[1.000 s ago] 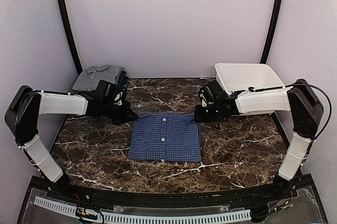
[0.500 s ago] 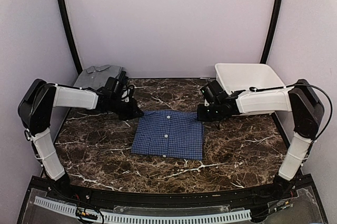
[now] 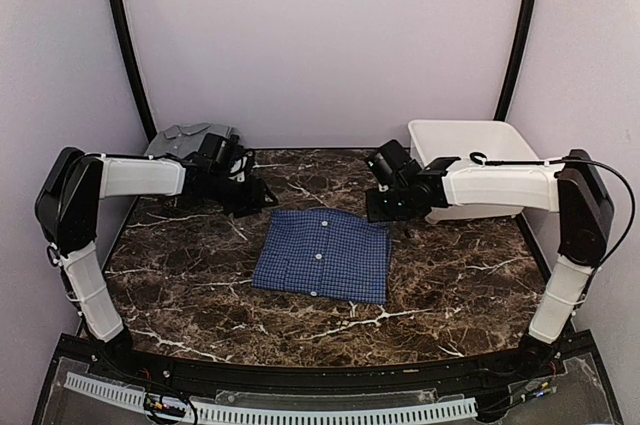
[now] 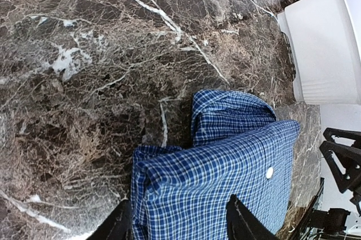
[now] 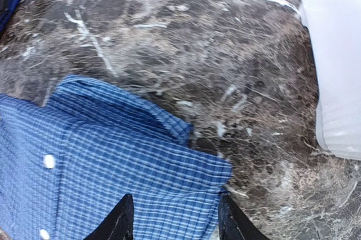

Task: Fold and stack the long sleeve shirts
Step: Fold the 2/3-rectangle-folded shirt at the center of the board, then smooth out the square-folded shirt at the center of the board.

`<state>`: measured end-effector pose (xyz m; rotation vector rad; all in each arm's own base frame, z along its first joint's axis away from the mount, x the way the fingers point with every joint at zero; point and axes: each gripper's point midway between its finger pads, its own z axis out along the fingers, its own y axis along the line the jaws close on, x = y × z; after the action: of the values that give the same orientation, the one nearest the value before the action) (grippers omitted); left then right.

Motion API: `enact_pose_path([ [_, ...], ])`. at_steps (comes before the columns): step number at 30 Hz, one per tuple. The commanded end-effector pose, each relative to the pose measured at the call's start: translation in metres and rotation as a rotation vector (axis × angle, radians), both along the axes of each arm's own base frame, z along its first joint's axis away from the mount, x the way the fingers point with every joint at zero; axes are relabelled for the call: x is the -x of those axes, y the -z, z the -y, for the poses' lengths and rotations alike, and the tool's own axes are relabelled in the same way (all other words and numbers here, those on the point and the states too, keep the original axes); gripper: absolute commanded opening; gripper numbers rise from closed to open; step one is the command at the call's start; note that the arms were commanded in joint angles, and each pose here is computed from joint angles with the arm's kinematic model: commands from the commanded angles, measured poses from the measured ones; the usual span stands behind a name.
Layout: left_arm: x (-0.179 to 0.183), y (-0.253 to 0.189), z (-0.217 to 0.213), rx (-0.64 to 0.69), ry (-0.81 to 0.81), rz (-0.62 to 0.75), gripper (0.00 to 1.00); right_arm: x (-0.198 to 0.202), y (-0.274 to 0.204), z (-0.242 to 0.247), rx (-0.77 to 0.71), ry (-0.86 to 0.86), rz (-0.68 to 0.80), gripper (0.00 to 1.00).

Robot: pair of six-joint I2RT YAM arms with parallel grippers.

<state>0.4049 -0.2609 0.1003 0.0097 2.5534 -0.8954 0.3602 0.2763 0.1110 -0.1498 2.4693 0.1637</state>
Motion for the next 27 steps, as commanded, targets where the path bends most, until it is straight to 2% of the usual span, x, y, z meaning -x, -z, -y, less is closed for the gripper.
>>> enact_pose_path([
  [1,0.024,-0.014,-0.010,-0.008,0.016,0.000,0.50,0.001,-0.022,-0.056,-0.037,-0.131,0.051,0.48],
  [3,0.033,-0.012,-0.009,0.000,0.022,-0.005,0.44,0.000,-0.022,-0.085,-0.036,-0.188,0.047,0.48],
  [8,0.057,0.003,-0.008,0.003,0.041,-0.053,0.38,-0.007,0.005,-0.125,-0.015,-0.265,0.010,0.47],
  [18,0.105,0.037,0.001,-0.034,0.095,-0.150,0.33,-0.034,0.063,-0.127,0.051,-0.237,-0.065,0.47],
  [27,0.152,0.055,0.008,-0.057,0.084,-0.242,0.24,-0.025,0.074,-0.147,0.008,-0.316,-0.101,0.47],
])
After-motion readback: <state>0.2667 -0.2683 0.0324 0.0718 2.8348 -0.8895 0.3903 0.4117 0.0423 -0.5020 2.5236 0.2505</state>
